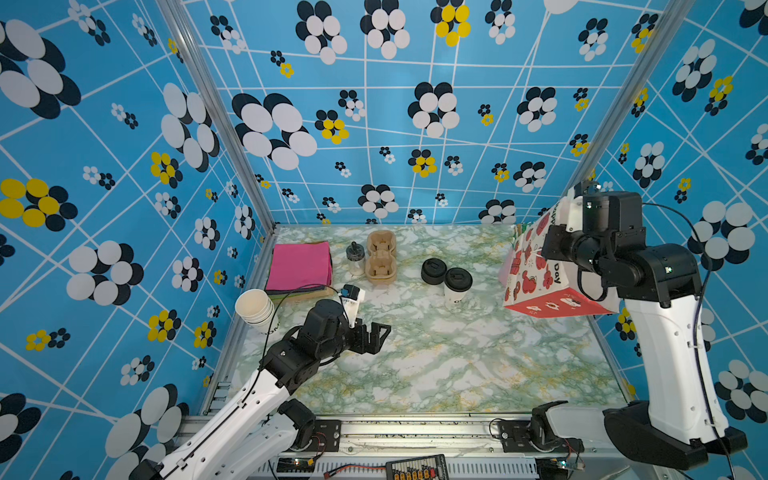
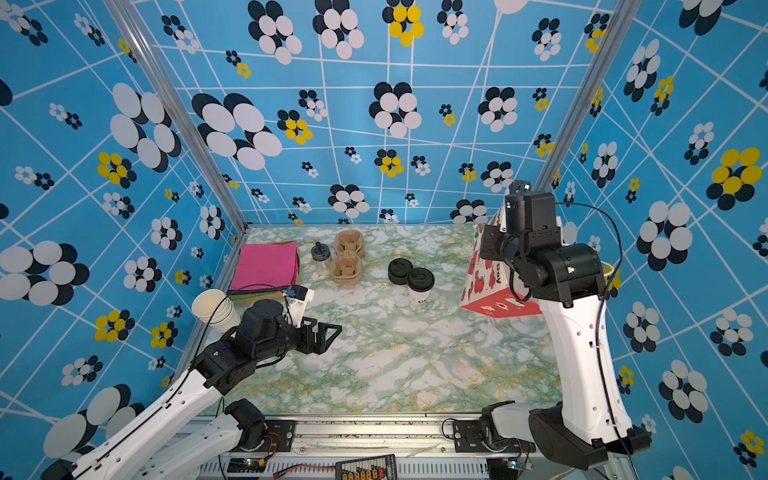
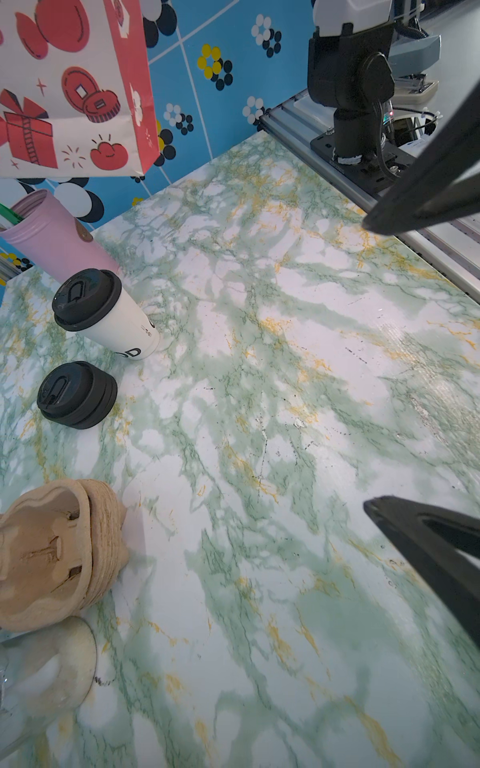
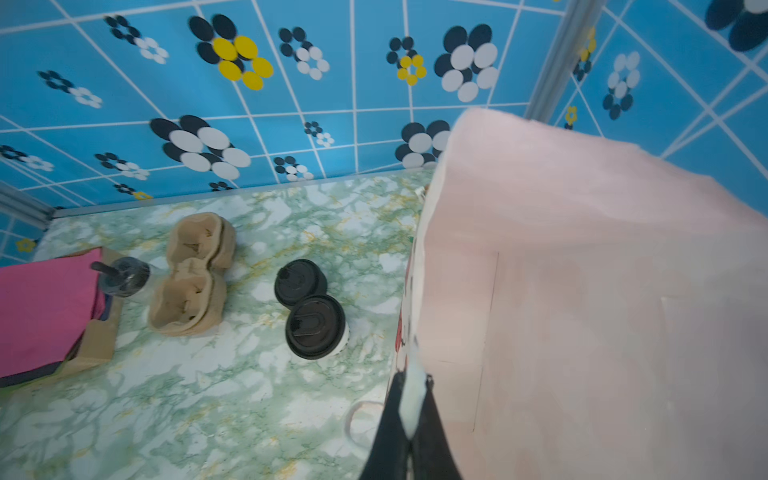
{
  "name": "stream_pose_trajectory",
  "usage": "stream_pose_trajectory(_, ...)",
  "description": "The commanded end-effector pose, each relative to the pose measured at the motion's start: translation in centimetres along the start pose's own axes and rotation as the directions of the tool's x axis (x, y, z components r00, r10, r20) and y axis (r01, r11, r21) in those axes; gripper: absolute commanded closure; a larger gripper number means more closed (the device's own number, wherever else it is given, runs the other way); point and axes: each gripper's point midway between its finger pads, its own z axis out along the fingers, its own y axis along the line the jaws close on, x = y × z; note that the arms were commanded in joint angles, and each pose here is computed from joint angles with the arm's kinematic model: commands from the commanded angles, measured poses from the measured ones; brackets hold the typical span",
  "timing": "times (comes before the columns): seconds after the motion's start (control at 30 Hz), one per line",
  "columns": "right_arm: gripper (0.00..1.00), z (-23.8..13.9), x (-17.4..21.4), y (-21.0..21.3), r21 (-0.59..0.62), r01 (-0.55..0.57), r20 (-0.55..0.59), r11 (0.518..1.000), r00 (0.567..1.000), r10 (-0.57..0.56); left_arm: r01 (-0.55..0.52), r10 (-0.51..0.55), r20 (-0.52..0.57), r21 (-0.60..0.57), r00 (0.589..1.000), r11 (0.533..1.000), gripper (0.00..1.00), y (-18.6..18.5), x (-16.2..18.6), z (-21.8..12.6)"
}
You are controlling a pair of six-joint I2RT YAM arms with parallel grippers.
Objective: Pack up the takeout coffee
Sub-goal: 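Lift the red-printed gift bag by its handle and carry it toward the cups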
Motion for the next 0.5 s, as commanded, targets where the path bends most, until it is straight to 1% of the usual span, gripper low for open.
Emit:
stream_pose_trajectory(0.0, 1.0, -0.7, -0.3, 2.8, -0.045, 0.047, -0.012, 0.998, 0.999, -0.048, 0.019, -0.019, 0.004, -0.016, 1.0, 1.0, 0.01, 0.6, 0.2, -0.2)
stream_pose_trajectory(0.13, 1.0, -1.2, -0.5, 7.4, -0.135, 0.118, -0.006, 0.984, 0.993, -0.12, 0.02, -0.02, 0.006, -0.022, 1.0, 1.0, 0.01, 0.7, 0.2, -0.4)
stream_pose_trajectory(0.27, 1.0, -1.5, 0.1, 12.2, -0.216, 0.196, -0.005, 0.957, 0.979, -0.202, 0.02, -0.019, 0.012, -0.029, 1.0, 0.999, 0.01, 0.8, 0.2, -0.7)
stream_pose_trajectory(0.37, 1.0, -1.7, 1.0, 16.0, -0.281, 0.249, -0.004, 0.927, 0.965, -0.261, 0.021, -0.02, 0.024, -0.037, 1.0, 0.999, 0.01, 0.9, 0.1, -1.2)
stream_pose_trajectory(0.47, 1.0, -1.7, 2.7, 19.9, -0.34, 0.309, -0.015, 0.888, 0.943, -0.333, 0.021, -0.018, 0.05, -0.05, 0.999, 0.999, 0.01, 1.0, -0.3, -2.0)
